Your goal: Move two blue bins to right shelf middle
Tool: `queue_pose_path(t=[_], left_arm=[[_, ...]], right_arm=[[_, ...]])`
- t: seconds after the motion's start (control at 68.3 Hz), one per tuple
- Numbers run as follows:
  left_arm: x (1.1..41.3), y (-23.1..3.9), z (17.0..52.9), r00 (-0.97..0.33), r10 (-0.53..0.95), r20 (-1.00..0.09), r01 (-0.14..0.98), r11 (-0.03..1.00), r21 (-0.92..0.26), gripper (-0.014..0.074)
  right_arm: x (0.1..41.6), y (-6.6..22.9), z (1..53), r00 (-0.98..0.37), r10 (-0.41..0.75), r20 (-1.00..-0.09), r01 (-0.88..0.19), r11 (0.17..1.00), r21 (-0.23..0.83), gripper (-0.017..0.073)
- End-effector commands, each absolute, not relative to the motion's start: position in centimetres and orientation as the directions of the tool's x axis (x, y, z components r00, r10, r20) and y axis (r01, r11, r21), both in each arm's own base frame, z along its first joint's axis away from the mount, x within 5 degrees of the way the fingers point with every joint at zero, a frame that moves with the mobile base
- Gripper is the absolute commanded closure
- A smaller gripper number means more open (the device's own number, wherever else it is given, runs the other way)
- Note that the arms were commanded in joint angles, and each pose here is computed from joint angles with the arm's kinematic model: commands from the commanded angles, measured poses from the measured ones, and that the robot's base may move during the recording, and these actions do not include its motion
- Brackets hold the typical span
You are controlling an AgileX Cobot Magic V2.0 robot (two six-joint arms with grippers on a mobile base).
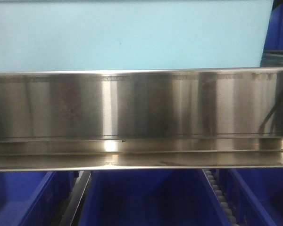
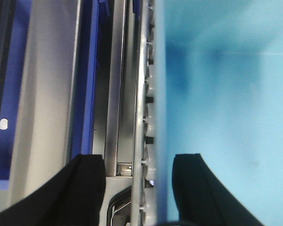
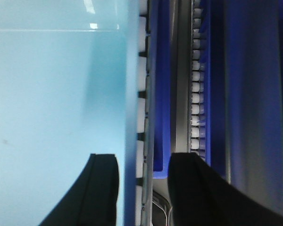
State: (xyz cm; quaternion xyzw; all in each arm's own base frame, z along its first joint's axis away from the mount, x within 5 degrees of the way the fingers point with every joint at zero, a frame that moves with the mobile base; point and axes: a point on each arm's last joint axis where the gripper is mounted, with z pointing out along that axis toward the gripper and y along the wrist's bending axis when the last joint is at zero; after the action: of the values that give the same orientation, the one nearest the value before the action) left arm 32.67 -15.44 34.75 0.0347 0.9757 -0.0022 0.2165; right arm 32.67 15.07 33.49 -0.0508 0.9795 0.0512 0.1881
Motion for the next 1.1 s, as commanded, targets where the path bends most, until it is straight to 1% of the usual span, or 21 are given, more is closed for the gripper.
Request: queue_pose_path(t=[0.0,0.19,0.454,0.498,0.542,0.615,0.63,0.703,0.717,1.083], left_arm=[[32.49,-15.99,34.75,-0.904,0.07,-0.421,0.075,0.997,0.003,0.0352],[32.48,-16.0,34.75,-0.905,0.069,-0.42,0.075,0.997,0.002,0.0372],[32.48,-16.0,34.75,-0.905,0.069,-0.42,0.075,0.997,0.002,0.0377],[32.48,-16.0,34.75,-0.905,0.069,-0.42,0.075,0.997,0.002,0.04],[32.48,-16.0,34.75,-0.905,0.069,-0.42,0.075,0.997,0.002,0.0442],[32.48,-16.0,34.75,-0.905,0.069,-0.42,0.075,0.997,0.002,0.0542],[32.48,-16.0,34.75,-0.905,0.069,-0.42,0.075,0.997,0.002,0.0579],[32.48,-16.02,34.74,-0.905,0.068,-0.42,0.075,0.997,0.0,0.0692],[32.48,-16.02,34.74,-0.905,0.068,-0.42,0.075,0.997,0.0,0.0706],[32.47,-16.03,34.74,-0.906,0.068,-0.419,0.075,0.997,-0.002,0.0704]], right_arm=[[32.7,15.01,33.91,-0.916,-0.077,-0.393,-0.12,0.989,0.085,0.0388],[32.7,15.01,33.91,-0.916,-0.077,-0.393,-0.12,0.989,0.085,0.0388],[32.69,15.01,33.93,-0.916,-0.077,-0.394,-0.12,0.989,0.085,0.0392],[32.68,15.0,33.92,-0.917,-0.077,-0.392,-0.12,0.989,0.084,0.0423],[32.66,14.99,33.91,-0.918,-0.078,-0.39,-0.119,0.989,0.084,0.0472],[32.64,14.98,33.9,-0.918,-0.078,-0.388,-0.119,0.989,0.083,0.059],[32.64,14.98,33.9,-0.918,-0.078,-0.388,-0.119,0.989,0.083,0.0616],[32.66,14.99,33.91,-0.918,-0.078,-0.39,-0.119,0.989,0.084,0.0729],[32.67,15.0,33.92,-0.917,-0.077,-0.391,-0.119,0.989,0.084,0.0725],[32.67,15.02,33.92,-0.917,-0.076,-0.391,-0.119,0.989,0.087,0.0718]])
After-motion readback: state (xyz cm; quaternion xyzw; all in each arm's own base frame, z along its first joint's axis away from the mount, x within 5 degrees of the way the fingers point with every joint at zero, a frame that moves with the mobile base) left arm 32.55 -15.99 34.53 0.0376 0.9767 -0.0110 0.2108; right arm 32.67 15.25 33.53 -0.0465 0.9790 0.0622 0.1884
